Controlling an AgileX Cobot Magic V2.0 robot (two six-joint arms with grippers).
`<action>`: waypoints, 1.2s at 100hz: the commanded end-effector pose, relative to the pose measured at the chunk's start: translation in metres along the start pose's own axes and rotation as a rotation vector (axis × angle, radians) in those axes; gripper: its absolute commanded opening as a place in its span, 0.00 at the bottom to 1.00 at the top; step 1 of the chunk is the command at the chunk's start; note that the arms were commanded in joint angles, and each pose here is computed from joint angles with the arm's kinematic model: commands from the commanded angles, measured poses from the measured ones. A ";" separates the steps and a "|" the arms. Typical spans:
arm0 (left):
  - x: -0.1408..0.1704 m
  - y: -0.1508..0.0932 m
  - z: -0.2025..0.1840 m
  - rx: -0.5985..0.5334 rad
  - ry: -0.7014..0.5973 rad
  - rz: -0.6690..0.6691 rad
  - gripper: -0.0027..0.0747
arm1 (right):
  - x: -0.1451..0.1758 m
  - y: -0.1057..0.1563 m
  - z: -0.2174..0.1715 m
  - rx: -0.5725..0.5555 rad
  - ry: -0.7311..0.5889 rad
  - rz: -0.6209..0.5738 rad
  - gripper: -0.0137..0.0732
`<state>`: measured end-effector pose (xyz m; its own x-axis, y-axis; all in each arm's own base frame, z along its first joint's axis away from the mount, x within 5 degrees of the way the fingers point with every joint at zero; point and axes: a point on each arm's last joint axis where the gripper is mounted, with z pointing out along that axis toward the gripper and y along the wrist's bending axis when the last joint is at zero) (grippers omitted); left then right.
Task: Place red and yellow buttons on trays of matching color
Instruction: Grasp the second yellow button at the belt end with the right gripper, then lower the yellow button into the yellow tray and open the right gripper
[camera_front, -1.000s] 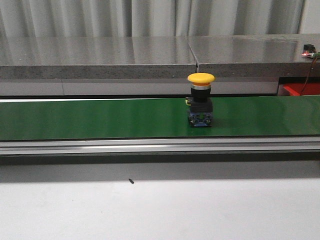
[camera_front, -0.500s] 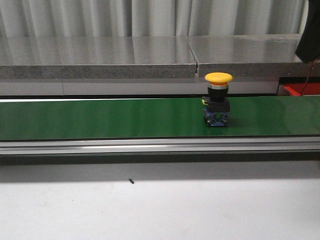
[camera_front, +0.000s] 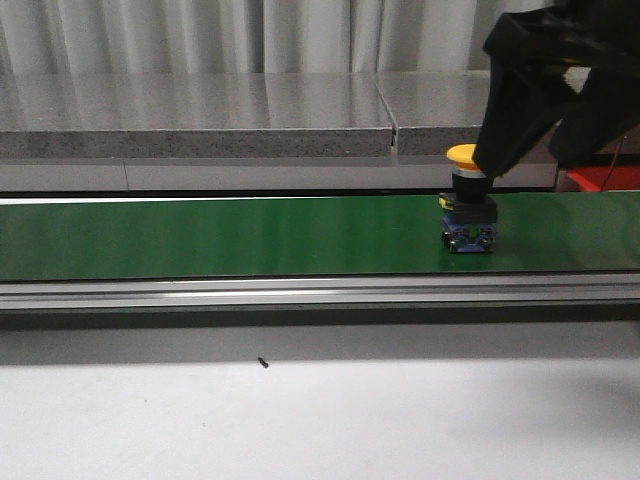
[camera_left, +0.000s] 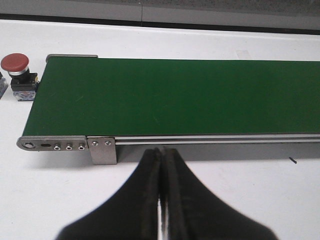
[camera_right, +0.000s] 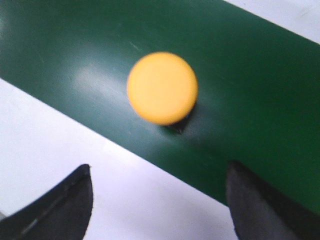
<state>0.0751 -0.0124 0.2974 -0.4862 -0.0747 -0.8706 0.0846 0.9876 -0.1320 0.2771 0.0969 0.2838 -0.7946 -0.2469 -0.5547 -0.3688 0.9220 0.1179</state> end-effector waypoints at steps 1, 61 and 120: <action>-0.013 -0.002 -0.004 0.019 -0.084 -0.014 0.01 | -0.019 0.002 -0.008 -0.001 -0.130 0.049 0.79; -0.013 -0.002 -0.004 0.019 -0.084 -0.014 0.01 | -0.030 -0.005 0.012 0.024 -0.207 0.080 0.42; -0.013 -0.002 -0.004 0.019 -0.084 -0.014 0.01 | 0.009 -0.055 -0.065 0.225 -0.299 0.415 0.41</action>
<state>0.0751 -0.0124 0.2974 -0.4862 -0.0747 -0.8706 0.0846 0.9876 -0.1320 0.2697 0.0437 0.3019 -0.7539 0.1480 -0.6401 0.0214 0.9793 0.2012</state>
